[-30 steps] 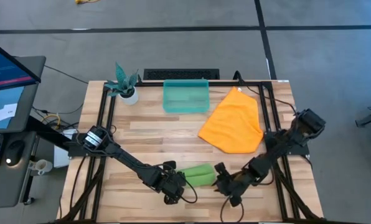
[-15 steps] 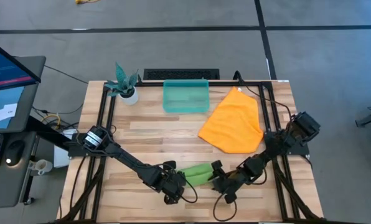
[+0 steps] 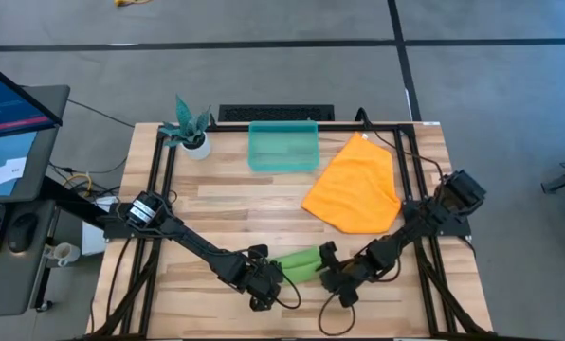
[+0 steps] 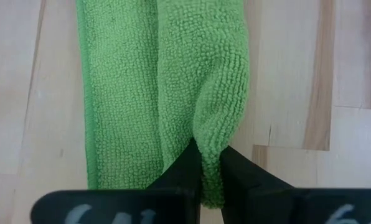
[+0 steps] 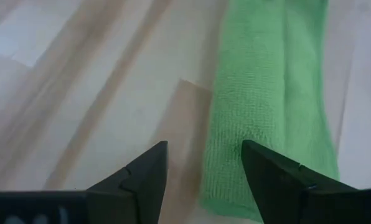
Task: Roll microfiber towels into tight, uniform cylinder then place into a basket
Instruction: Roll the green towel
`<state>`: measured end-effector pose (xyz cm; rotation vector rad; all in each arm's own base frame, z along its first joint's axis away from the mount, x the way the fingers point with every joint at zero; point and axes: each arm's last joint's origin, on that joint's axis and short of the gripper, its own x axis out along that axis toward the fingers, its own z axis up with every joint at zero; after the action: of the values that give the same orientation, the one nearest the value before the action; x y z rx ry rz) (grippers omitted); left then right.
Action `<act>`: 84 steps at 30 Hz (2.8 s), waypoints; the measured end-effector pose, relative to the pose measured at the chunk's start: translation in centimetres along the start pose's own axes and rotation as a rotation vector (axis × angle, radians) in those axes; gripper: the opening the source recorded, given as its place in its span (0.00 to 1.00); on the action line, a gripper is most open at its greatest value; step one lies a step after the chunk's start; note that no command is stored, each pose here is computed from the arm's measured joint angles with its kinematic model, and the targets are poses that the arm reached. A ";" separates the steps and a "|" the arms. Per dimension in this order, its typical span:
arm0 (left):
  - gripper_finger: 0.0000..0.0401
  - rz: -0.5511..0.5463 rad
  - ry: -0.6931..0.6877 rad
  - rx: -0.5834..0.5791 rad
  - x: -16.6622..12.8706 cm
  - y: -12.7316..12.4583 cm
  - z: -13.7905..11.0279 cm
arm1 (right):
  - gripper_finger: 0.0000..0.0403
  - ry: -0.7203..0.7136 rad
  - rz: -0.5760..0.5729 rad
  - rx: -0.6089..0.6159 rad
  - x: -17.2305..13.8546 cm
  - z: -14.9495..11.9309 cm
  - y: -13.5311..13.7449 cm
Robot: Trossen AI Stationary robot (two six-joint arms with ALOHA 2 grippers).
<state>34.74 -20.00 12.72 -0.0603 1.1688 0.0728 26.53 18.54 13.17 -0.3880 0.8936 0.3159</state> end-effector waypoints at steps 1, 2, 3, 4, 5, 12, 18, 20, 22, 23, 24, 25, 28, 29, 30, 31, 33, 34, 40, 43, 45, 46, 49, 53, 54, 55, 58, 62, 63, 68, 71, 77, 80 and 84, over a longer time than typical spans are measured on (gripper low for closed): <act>0.04 0.000 0.000 0.000 0.0 0.0 0.0 | 0.57 0.001 -0.005 0.012 0.1 0.0 -0.3; 0.04 -0.002 -0.001 -0.001 0.0 0.0 0.0 | 0.57 0.008 -0.010 0.024 0.1 0.0 -0.5; 0.04 -0.003 -0.002 -0.002 0.0 0.0 0.0 | 0.57 0.017 -0.014 0.038 0.2 -0.1 -0.8; 0.04 -0.003 -0.002 -0.002 0.0 0.0 0.0 | 0.57 0.022 -0.017 0.050 0.2 -0.1 -0.9; 0.04 -0.004 -0.002 -0.002 0.0 0.0 0.0 | 0.57 0.022 -0.020 0.059 0.3 -0.1 -1.1; 0.04 -0.010 -0.023 -0.007 0.0 -0.1 0.2 | 0.57 0.075 -0.029 0.067 1.9 -0.9 -1.5; 0.04 -0.009 -0.031 -0.008 0.0 -0.2 0.3 | 0.55 0.108 -0.012 0.137 3.0 -1.4 -1.8; 0.04 -0.011 -0.037 -0.009 -0.3 -0.2 0.3 | 0.51 0.113 -0.012 0.161 2.8 -1.4 -1.8; 0.04 -0.011 -0.046 -0.011 -0.5 -0.1 0.4 | 0.43 0.121 -0.009 0.180 2.7 -1.4 -1.9; 0.04 -0.012 -0.051 -0.011 -0.6 -0.1 0.5 | 0.39 0.124 -0.006 0.186 2.6 -1.4 -1.9; 0.04 -0.012 -0.053 -0.012 -0.8 -0.1 0.5 | 0.33 0.127 -0.005 0.194 2.6 -1.4 -2.0; 0.04 -0.012 -0.057 -0.013 -0.9 -0.1 0.5 | 0.27 0.129 -0.001 0.207 2.6 -1.4 -2.1; 0.04 -0.012 -0.060 -0.014 -1.2 0.0 0.6 | 0.09 0.136 0.044 0.257 2.6 -1.4 -2.5; 0.04 -0.014 -0.059 -0.014 -1.2 0.0 0.6 | 0.05 0.138 0.059 0.265 2.6 -1.4 -2.6; 0.04 -0.023 -0.051 -0.013 -1.2 -0.1 0.5 | 0.04 0.136 0.085 0.275 2.6 -1.4 -2.6; 0.04 -0.034 -0.044 -0.015 -1.2 -0.1 0.5 | 0.04 0.136 0.115 0.287 2.6 -1.2 -2.7; 0.04 -0.053 -0.037 -0.030 -1.2 -0.1 0.6 | 0.07 0.147 0.199 0.316 2.5 -0.8 -2.6; 0.04 -0.059 -0.038 -0.041 -1.2 0.0 0.7 | 0.09 0.152 0.255 0.329 2.5 -0.7 -2.6; 0.04 -0.144 -0.043 -0.144 -2.1 -0.3 1.3 | 0.04 0.175 0.554 0.415 1.9 0.2 -2.5; 0.04 -0.235 -0.008 -0.240 -2.2 -0.4 1.6 | 0.03 0.183 0.661 0.463 1.8 0.4 -2.6; 0.04 -0.302 0.029 -0.303 -2.2 -0.5 1.8 | 0.03 0.196 0.718 0.491 1.7 0.5 -2.8; 0.04 -0.342 0.051 -0.328 -2.0 -0.6 1.9 | 0.04 0.202 0.745 0.500 1.7 0.5 -2.9; 0.04 -0.409 0.100 -0.352 -1.5 -0.8 1.9 | 0.06 0.197 0.761 0.509 1.7 0.5 -3.1; 0.04 -0.390 0.132 -0.392 -1.1 -0.5 1.7 | 0.04 0.217 0.679 0.588 2.0 0.3 -4.1; 0.04 -0.388 0.134 -0.395 -1.0 -0.4 1.7 | 0.03 0.221 0.661 0.602 2.1 0.2 -4.4; 0.04 -0.384 0.139 -0.394 -0.9 -0.4 1.6 | 0.03 0.227 0.641 0.615 2.1 0.1 -4.6; 0.04 -0.376 0.152 -0.397 -0.8 -0.4 1.5 | 0.04 0.239 0.599 0.681 2.2 -0.1 -5.3; 0.04 -0.369 0.159 -0.399 -0.7 -0.3 1.4 | 0.05 0.245 0.561 0.745 2.4 -0.2 -6.1; 0.04 -0.369 0.160 -0.398 -0.7 -0.3 1.4 | 0.05 0.246 0.552 0.755 2.4 -0.3 -6.3; 0.04 -0.363 0.167 -0.401 -0.7 -0.2 1.3 | 0.03 0.243 0.489 0.814 2.5 -0.4 -7.2; 0.04 -0.363 0.166 -0.404 -0.7 -0.3 1.3 | 0.05 0.244 0.475 0.849 2.6 -0.5 -7.7; 0.04 -0.358 0.162 -0.404 -0.7 -0.2 1.3 | 0.03 0.246 0.462 0.891 2.7 -0.6 -8.3; 0.04 -0.354 0.157 -0.392 -0.7 -0.2 1.3 | 0.03 0.250 0.454 0.913 2.7 -0.6 -8.4; 0.08 -0.352 0.153 -0.379 -0.7 -0.2 1.3 | 0.06 0.253 0.451 0.929 2.7 -0.6 -8.4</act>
<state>35.69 -20.13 13.89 -0.6132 1.2691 -0.0233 31.21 11.09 12.30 0.6550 1.2692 0.2312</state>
